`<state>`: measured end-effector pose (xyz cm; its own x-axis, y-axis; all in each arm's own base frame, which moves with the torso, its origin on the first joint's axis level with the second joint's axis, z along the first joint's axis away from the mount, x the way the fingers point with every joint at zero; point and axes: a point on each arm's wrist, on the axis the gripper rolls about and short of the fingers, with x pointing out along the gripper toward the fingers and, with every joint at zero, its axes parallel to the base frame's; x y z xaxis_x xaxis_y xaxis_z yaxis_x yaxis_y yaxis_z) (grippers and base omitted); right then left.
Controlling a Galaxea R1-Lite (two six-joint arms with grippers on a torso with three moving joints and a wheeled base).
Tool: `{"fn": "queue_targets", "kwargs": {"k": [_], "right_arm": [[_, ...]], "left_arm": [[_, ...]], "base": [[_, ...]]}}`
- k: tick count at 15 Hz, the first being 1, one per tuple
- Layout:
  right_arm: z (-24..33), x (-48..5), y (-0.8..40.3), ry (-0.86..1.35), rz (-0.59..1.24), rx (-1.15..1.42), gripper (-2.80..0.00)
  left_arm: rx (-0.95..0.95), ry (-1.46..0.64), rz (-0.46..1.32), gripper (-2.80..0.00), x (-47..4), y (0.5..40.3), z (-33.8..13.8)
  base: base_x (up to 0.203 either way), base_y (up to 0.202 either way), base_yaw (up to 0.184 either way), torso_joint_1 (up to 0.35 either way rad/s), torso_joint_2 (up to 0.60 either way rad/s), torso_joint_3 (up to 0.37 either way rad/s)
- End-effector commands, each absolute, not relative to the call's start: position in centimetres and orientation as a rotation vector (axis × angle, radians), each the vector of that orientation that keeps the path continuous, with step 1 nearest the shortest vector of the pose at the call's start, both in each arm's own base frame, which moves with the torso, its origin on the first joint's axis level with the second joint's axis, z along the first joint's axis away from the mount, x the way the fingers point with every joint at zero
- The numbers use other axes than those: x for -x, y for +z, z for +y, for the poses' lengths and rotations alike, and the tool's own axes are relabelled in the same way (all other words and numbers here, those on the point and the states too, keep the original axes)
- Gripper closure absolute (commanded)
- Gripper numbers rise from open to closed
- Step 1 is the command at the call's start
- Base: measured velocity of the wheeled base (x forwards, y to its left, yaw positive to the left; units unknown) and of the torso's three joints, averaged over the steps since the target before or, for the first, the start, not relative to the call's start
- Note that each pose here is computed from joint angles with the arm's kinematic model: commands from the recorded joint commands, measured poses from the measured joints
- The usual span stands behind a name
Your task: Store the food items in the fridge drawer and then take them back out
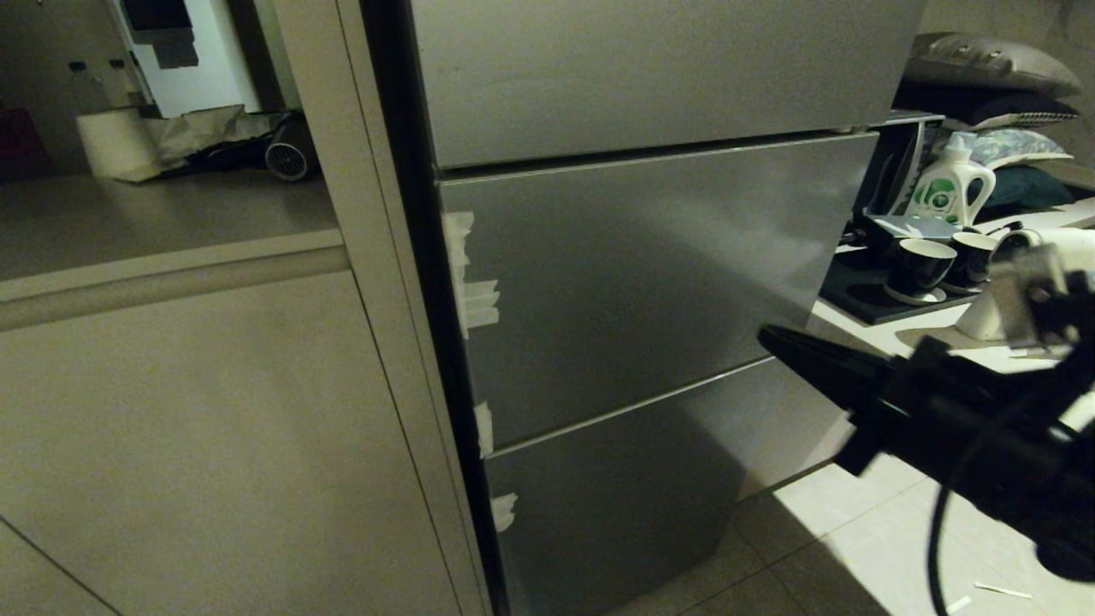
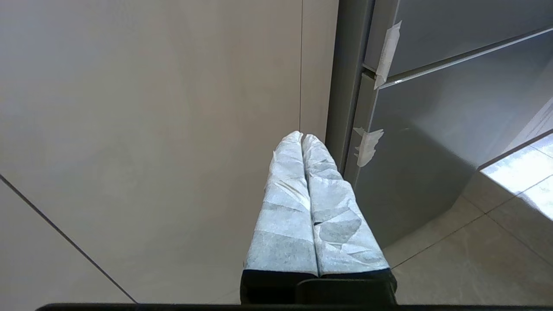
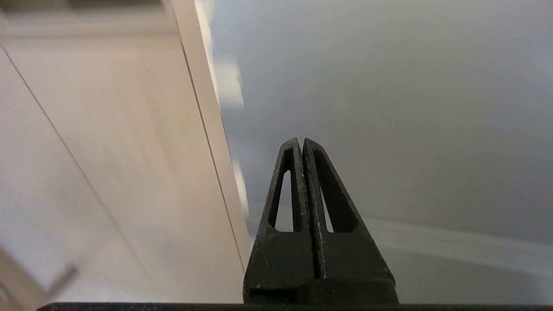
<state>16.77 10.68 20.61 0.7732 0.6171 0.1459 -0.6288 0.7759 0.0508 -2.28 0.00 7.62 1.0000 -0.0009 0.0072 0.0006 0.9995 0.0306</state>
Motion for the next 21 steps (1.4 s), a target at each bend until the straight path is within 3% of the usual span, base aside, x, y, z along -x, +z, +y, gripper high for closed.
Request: {"fn": "queue_targets", "kwargs": {"k": [1,3,11,14,21], "right_arm": [[5.3,-9.3,18.7,0.560,-0.140,-0.081,0.00],[2.3,-6.9,14.6,0.350,-0.001,-0.015,0.00],[0.2,2.1,8.6,0.101,-0.054,0.129,0.00],[0.0,2.3,7.6,-0.010,-0.006,0.067,0.00],[0.0,2.1,7.6,-0.009,-0.036,0.067,0.00]], "left_arm": [[-0.031,0.000,-0.008,0.00,2.3,7.6,0.0],[-0.031,0.000,-0.007,0.00,2.3,7.6,0.0],[-0.017,0.000,-0.007,0.00,2.3,7.6,0.0],[0.000,0.000,-0.006,0.00,2.3,7.6,0.0],[0.000,0.000,-0.006,0.00,2.3,7.6,0.0]], "base": [[0.000,0.000,0.000,0.000,0.00,0.000],[0.000,0.000,0.000,0.000,0.00,0.000],[0.000,0.000,0.000,0.000,0.00,0.000],[0.000,0.000,0.000,0.000,0.00,0.000],[0.000,0.000,0.000,0.000,0.00,0.000]]}}
